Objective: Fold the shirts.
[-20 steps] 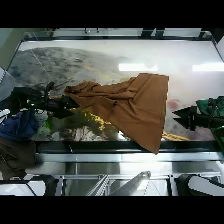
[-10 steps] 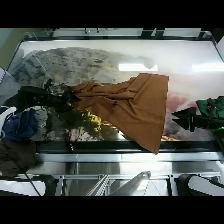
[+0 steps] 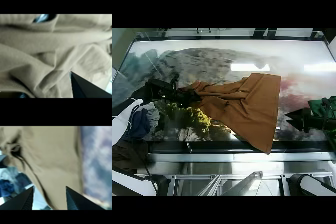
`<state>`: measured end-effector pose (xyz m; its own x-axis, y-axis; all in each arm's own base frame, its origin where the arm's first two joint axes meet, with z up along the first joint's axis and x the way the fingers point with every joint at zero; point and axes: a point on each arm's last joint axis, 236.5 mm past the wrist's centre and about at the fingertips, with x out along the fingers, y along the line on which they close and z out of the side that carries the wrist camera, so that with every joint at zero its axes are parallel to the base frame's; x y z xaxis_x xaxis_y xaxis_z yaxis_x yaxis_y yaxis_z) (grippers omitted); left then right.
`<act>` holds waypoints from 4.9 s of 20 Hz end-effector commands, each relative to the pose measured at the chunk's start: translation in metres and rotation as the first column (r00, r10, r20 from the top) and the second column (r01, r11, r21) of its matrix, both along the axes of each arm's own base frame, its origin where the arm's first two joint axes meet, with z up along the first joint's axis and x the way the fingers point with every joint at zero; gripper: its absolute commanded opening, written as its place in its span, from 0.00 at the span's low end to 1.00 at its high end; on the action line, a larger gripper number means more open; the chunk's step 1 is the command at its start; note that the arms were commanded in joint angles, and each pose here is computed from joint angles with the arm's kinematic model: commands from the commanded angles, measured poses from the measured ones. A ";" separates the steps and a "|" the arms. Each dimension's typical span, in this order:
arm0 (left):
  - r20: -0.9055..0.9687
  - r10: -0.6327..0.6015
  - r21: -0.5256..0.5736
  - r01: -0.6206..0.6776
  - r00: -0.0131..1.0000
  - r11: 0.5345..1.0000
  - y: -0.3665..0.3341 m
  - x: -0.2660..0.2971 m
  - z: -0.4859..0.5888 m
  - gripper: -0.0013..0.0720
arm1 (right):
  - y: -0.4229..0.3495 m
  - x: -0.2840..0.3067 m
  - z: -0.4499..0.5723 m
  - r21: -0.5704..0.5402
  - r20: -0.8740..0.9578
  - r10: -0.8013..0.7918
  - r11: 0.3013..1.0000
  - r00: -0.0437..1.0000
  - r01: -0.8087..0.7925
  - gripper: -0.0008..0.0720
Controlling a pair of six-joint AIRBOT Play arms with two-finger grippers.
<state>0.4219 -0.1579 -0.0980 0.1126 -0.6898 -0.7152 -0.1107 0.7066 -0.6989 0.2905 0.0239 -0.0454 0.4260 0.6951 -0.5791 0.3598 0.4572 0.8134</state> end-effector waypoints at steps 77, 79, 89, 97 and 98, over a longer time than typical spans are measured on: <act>-0.006 -0.160 -0.434 0.142 0.987 0.889 0.065 0.017 0.080 0.04 | -0.042 0.117 -0.015 0.170 0.088 0.238 0.953 0.967 -0.250 0.04; -0.006 -0.145 -0.397 0.130 0.989 0.909 0.065 0.009 0.061 0.04 | -0.039 0.111 -0.022 0.142 0.104 0.245 0.956 0.964 -0.259 0.03; -0.097 -0.109 -0.299 0.075 0.989 0.951 0.067 -0.025 0.019 0.04 | -0.045 0.112 -0.048 0.042 0.105 0.188 0.980 0.977 -0.193 0.04; -0.166 -0.119 -0.338 0.057 0.979 0.940 0.071 -0.030 0.051 0.44 | -0.056 0.109 -0.013 -0.047 0.155 0.204 0.979 0.967 -0.199 0.42; -0.164 -0.118 -0.337 0.057 0.979 0.940 0.072 -0.037 0.058 0.41 | -0.058 0.103 -0.001 -0.074 0.170 0.206 0.978 0.964 -0.196 0.42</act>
